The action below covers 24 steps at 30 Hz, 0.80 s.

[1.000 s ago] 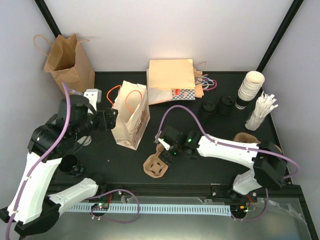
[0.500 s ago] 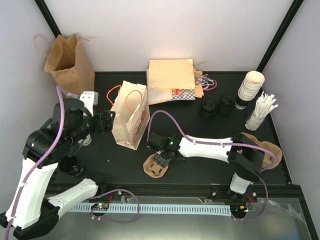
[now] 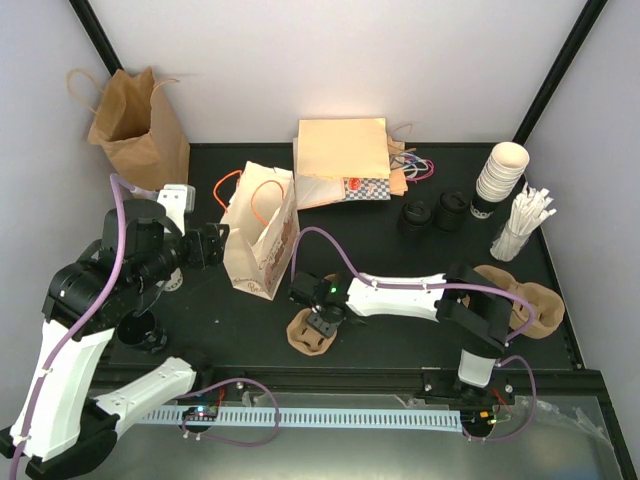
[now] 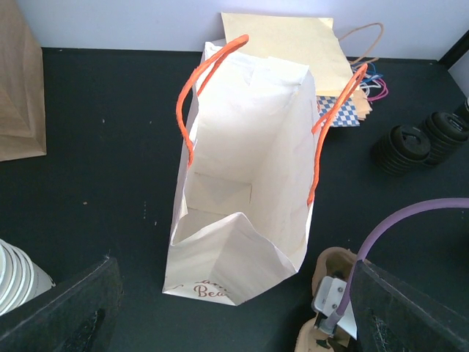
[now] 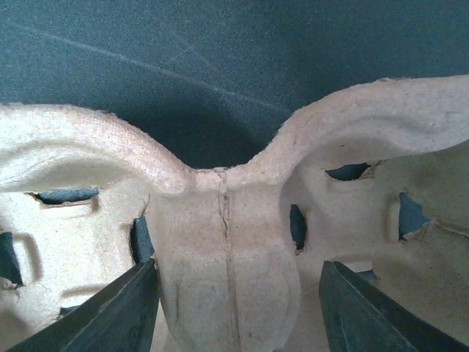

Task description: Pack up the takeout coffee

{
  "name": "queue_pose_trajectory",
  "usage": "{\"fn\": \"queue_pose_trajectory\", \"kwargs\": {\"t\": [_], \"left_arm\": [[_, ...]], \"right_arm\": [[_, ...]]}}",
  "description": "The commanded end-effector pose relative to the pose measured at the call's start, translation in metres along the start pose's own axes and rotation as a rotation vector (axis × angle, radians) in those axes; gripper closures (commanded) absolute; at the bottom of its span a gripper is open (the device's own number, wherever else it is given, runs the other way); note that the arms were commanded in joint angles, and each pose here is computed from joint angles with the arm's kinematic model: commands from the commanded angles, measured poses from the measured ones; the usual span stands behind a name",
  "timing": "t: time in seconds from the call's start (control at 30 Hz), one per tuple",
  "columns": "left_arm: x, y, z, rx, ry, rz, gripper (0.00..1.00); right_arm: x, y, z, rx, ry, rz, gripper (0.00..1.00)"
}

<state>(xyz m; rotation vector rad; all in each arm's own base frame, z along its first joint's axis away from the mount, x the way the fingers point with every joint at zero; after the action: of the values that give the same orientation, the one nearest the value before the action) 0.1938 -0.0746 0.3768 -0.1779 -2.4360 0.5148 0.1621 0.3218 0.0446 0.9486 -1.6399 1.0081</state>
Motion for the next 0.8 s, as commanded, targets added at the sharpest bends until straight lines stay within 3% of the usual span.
{"fn": "queue_pose_trajectory", "kwargs": {"t": [0.0,0.23,0.47,0.77], "left_arm": [[0.003,0.003,0.001,-0.019,0.001,-0.007,0.12],[0.005,0.004,0.001,-0.022,-0.005,-0.008,0.12],[0.006,0.003,-0.001,-0.022,-0.008,-0.005,0.12],[0.008,0.003,-0.001,-0.02,-0.01,-0.003,0.12]], "right_arm": [[0.0,-0.002,-0.007,-0.008,-0.016,0.025,0.39],[0.002,-0.005,-0.008,-0.013,-0.026,0.042,0.53],[0.033,-0.017,-0.018,-0.039,-0.12,0.081,0.6],[0.063,-0.032,-0.018,-0.059,-0.178,0.138,0.6]]}}
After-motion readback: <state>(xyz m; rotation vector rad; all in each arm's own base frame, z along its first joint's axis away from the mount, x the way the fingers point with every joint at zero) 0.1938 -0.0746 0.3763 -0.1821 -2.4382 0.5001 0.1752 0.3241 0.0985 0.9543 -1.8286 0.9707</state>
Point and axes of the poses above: each gripper's point midway between its finger pads, its own x axis back along the fingers, its own y axis along the line the jaws close on, z = x × y, the point moved 1 cm from there along x, back along the fingers, and after that the axes turned 15 degrees about x, right-handed, at the moved point
